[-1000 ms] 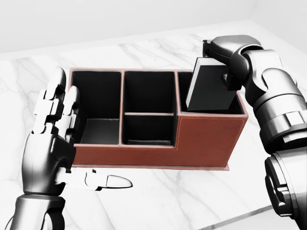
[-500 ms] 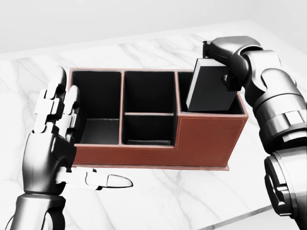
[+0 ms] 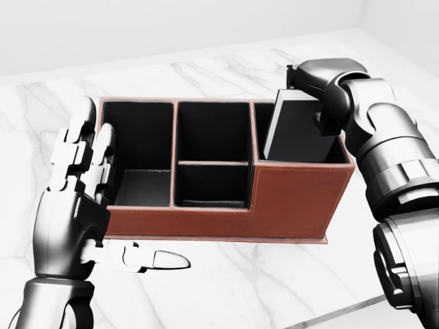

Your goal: Pick up the book and place it in the right compartment of the caddy.

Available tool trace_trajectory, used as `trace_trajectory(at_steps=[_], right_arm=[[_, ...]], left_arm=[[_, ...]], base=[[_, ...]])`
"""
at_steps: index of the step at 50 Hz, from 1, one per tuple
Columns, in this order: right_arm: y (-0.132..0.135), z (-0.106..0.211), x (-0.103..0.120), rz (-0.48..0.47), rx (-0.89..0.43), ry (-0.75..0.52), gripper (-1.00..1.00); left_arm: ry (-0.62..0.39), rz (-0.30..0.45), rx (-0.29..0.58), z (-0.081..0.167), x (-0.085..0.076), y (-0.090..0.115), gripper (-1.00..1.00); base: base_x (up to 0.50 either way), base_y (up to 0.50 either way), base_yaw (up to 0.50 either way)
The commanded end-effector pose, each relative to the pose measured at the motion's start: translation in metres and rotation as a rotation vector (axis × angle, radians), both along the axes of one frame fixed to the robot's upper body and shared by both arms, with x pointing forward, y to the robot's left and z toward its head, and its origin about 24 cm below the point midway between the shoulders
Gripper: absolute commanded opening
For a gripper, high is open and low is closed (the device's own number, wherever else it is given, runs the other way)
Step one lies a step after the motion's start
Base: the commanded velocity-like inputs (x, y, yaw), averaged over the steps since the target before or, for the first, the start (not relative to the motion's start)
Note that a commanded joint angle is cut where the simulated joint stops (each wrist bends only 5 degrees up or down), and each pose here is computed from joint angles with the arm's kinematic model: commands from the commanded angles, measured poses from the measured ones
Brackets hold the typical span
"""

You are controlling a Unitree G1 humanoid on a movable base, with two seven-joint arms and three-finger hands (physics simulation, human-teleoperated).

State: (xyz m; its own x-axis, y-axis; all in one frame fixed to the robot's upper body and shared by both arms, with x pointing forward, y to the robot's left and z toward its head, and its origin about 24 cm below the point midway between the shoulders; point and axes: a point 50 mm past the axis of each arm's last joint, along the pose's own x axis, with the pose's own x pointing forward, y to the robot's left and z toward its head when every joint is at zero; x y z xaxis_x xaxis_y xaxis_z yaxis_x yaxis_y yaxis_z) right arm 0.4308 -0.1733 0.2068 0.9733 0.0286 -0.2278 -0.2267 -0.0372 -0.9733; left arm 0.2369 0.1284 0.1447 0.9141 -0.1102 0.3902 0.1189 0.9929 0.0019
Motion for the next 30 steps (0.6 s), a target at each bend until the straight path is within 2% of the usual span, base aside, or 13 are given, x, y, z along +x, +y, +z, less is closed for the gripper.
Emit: trace_trajectory(at_steps=[1, 22, 23, 24, 30], right_arm=[[0.0033, 0.0074, 0.0010, 0.006, 0.046, -0.049, -1.00], [0.0055, -0.0005, 0.0007, 0.009, 0.047, -0.036, -1.00], [0.0055, -0.0010, 0.0006, 0.009, 0.049, -0.031, -0.29], [0.0058, -0.0014, 0.0006, 0.010, 0.048, -0.027, 1.00], [0.0060, -0.0020, 0.0005, 0.011, 0.052, -0.020, 1.00]], left_arm=[[-0.002, -0.002, 0.000, 0.0005, -0.0003, -0.0008, 1.00], [0.007, -0.003, 0.003, -0.0016, 0.0008, -0.0006, 1.00], [0.007, -0.003, 0.003, -0.0015, 0.0008, -0.0006, 1.00], [0.006, -0.002, 0.003, -0.0014, 0.0006, -0.0006, 1.00], [0.006, -0.002, 0.002, -0.0014, 0.0000, -0.0002, 1.00]], base=[[0.00, 0.00, 0.00], [0.00, 0.00, 0.00], [0.00, 0.00, 0.00], [0.00, 0.00, 0.00], [0.00, 0.00, 0.00]])
